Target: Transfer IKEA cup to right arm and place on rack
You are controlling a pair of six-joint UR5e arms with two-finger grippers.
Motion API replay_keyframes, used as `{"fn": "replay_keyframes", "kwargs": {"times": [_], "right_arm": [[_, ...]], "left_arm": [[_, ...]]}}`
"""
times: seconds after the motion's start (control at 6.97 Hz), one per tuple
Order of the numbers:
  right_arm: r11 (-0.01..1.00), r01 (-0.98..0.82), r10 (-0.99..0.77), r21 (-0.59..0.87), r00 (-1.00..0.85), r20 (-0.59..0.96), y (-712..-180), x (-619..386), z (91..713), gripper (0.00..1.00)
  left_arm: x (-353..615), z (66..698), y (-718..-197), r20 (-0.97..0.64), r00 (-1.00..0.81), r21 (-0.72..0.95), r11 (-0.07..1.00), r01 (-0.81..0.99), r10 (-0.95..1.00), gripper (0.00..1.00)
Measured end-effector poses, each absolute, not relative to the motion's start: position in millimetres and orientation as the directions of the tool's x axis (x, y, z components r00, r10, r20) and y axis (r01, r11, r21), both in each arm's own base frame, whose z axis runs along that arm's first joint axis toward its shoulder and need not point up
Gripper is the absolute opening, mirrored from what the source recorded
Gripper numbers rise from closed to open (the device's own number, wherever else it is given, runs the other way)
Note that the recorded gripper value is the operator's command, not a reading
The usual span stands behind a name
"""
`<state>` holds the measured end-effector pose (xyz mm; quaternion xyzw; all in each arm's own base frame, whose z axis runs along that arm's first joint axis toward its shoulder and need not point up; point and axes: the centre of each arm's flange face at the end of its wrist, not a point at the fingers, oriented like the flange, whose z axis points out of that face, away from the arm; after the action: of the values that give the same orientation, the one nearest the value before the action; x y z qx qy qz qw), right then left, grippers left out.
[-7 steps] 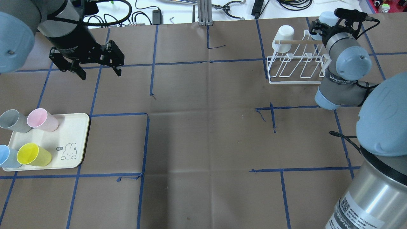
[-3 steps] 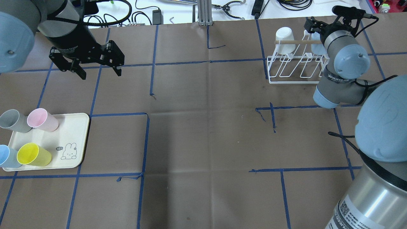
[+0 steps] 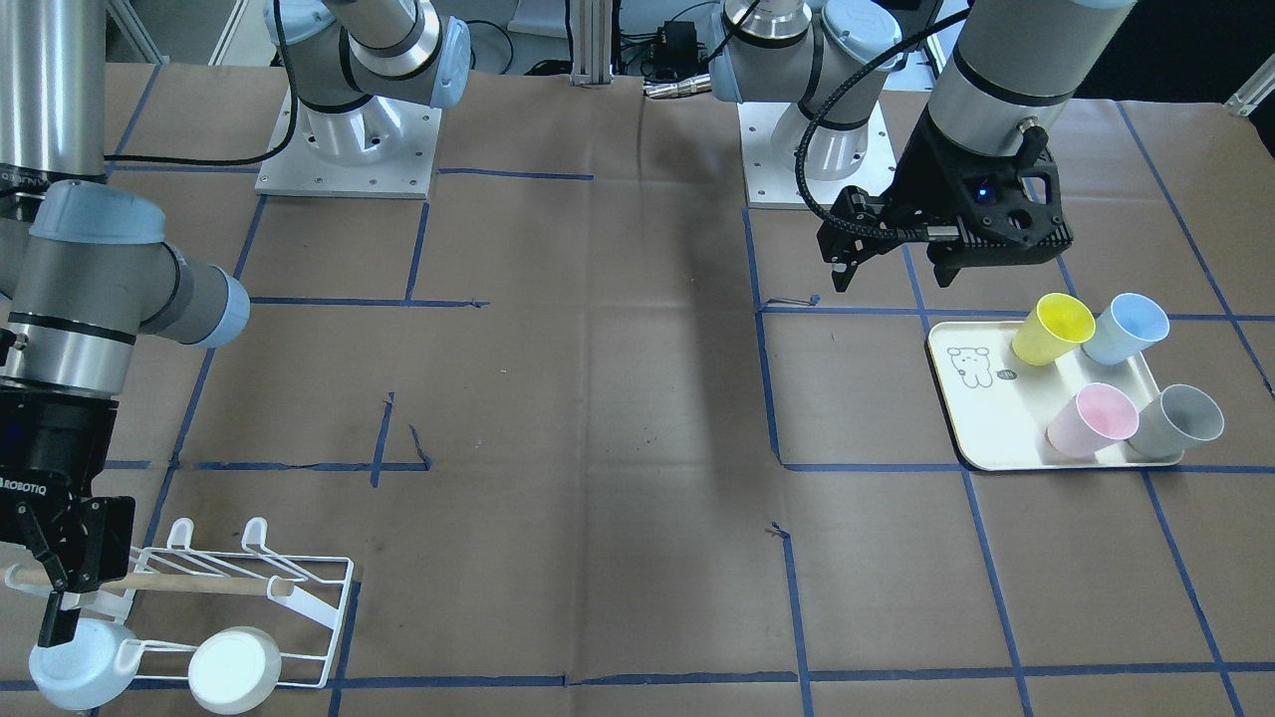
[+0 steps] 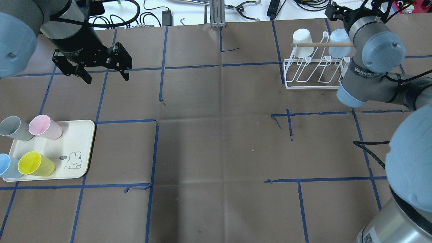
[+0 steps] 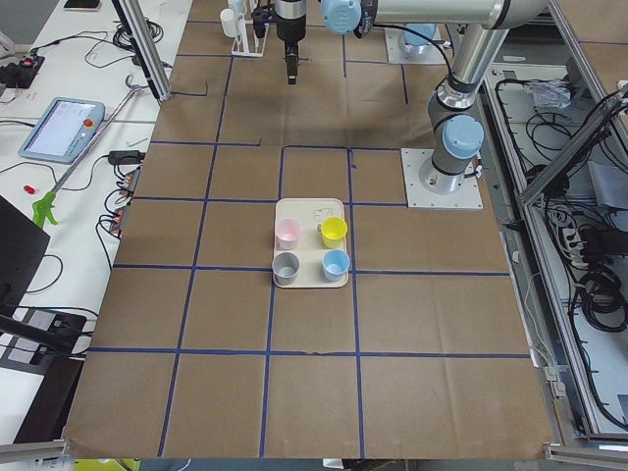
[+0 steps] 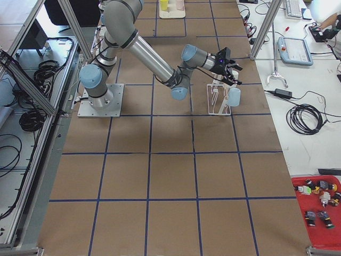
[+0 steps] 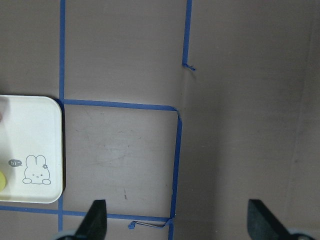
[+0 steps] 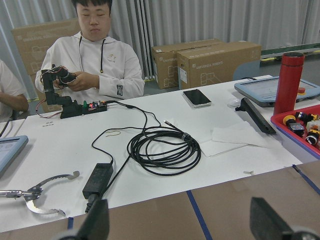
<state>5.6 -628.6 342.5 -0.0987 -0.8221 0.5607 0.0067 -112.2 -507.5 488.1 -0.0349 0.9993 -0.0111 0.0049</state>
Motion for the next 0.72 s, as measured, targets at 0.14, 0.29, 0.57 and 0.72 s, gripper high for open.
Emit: {"fn": "replay_keyframes", "kwargs": {"times": [0.14, 0.29, 0.57, 0.72], "right_arm": [[0.382, 0.154, 0.152, -0.911, -0.983, -0.103, -625.4, 20.5, 367.2, 1.00], [0.413, 0.151, 0.134, -0.898, -0.986, -0.104, -619.6, 36.0, 392.1, 1.00], [0.537, 0.143, 0.096, -0.832, -0.989, -0.108, -608.8, 69.7, 425.9, 1.00], [0.643, 0.137, 0.080, -0.754, -0.991, -0.112, -608.6, 88.8, 430.0, 1.00]], "left_arm": [[-112.3, 488.1, -507.5, -0.009, -0.998, -0.023, 0.997, -0.070, -0.070, 0.99], [-112.2, 488.1, -507.5, -0.009, -0.998, -0.023, 0.997, -0.070, -0.070, 0.99], [-112.9, 488.0, -507.4, -0.009, -0.998, -0.022, 0.997, -0.068, -0.069, 0.99], [-113.9, 487.8, -507.3, -0.010, -0.998, -0.022, 0.998, -0.066, -0.066, 0.99]]}}
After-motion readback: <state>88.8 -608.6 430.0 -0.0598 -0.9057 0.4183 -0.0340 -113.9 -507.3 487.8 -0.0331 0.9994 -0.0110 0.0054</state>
